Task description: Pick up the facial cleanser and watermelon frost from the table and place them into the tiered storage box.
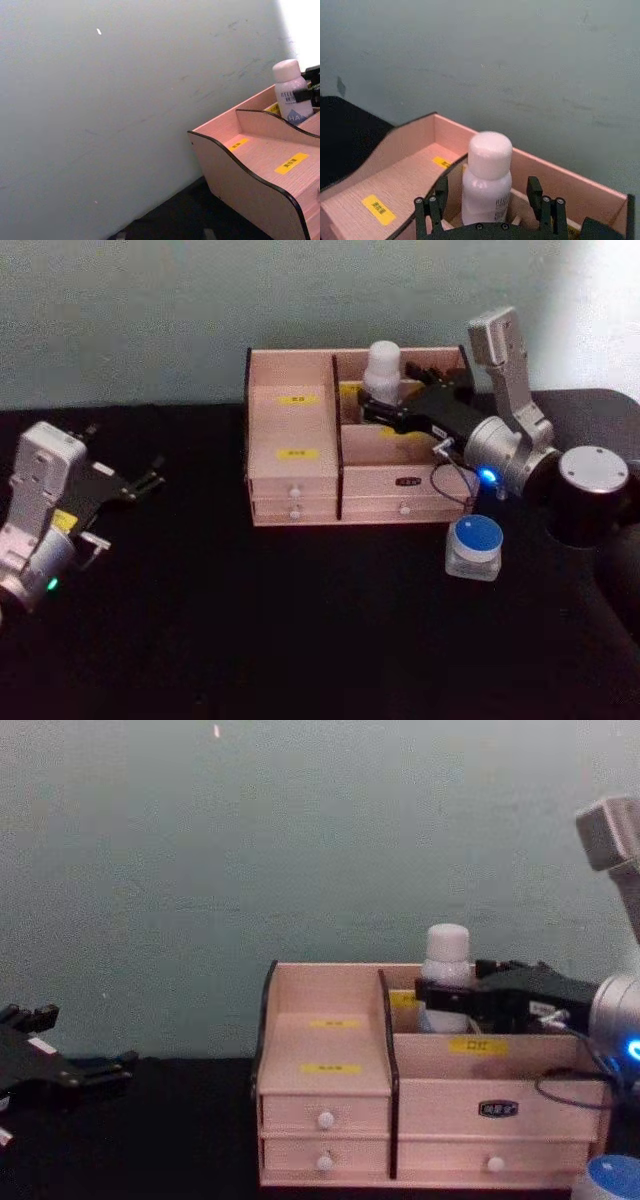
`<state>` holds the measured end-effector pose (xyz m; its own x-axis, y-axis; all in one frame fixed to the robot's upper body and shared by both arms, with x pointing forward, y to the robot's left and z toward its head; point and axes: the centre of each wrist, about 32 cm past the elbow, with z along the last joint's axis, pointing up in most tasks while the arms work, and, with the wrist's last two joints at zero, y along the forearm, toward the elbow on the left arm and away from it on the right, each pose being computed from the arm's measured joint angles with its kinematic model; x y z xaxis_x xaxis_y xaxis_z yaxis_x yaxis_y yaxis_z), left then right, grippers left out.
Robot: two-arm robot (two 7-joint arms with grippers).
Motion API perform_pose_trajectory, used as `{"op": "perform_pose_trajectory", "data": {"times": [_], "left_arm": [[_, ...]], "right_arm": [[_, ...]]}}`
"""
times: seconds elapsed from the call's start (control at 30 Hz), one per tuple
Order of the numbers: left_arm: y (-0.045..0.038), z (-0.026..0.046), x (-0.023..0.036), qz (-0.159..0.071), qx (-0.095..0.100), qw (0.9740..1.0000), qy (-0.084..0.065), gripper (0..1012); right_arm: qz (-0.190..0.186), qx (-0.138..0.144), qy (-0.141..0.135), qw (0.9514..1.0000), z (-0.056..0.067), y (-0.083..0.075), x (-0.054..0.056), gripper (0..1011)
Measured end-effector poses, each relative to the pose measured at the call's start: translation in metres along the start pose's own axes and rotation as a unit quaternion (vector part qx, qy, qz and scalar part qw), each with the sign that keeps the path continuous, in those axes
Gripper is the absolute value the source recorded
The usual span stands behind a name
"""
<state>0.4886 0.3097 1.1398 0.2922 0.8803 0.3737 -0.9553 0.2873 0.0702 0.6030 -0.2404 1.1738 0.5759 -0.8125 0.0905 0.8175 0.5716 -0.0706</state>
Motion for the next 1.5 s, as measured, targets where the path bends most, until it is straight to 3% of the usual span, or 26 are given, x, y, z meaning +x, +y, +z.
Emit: {"op": "perform_pose_trajectory", "data": {"times": [0.23,0.57,0.9,1.1,1.33,1.5], "left_arm": [[0.0000,0.0000,0.0000,0.000,0.000,1.0000,0.000,1001],[0.0000,0.0000,0.0000,0.000,0.000,1.0000,0.000,1001],[0.0000,0.0000,0.0000,0.000,0.000,1.0000,0.000,1001],[0.0000,0.0000,0.0000,0.000,0.000,1.0000,0.000,1001],[0.0000,0.0000,0.0000,0.000,0.000,1.0000,0.000,1001],[0.0000,0.0000,0.0000,0.000,0.000,1.0000,0.000,1001]], "right_arm": [[0.003,0.019,-0.005,0.9998,0.011,-0.017,-0.001,1000],[0.006,0.020,0.002,0.9998,0.024,-0.064,0.004,1000],[-0.002,-0.022,0.004,0.9997,0.021,-0.129,0.004,1000],[-0.001,-0.048,0.009,0.9988,0.019,-0.160,-0.001,1000],[0.008,-0.084,0.029,0.9960,0.015,-0.184,-0.007,1000],[0.011,-0.106,0.043,0.9934,0.012,-0.189,-0.009,1000]]}}
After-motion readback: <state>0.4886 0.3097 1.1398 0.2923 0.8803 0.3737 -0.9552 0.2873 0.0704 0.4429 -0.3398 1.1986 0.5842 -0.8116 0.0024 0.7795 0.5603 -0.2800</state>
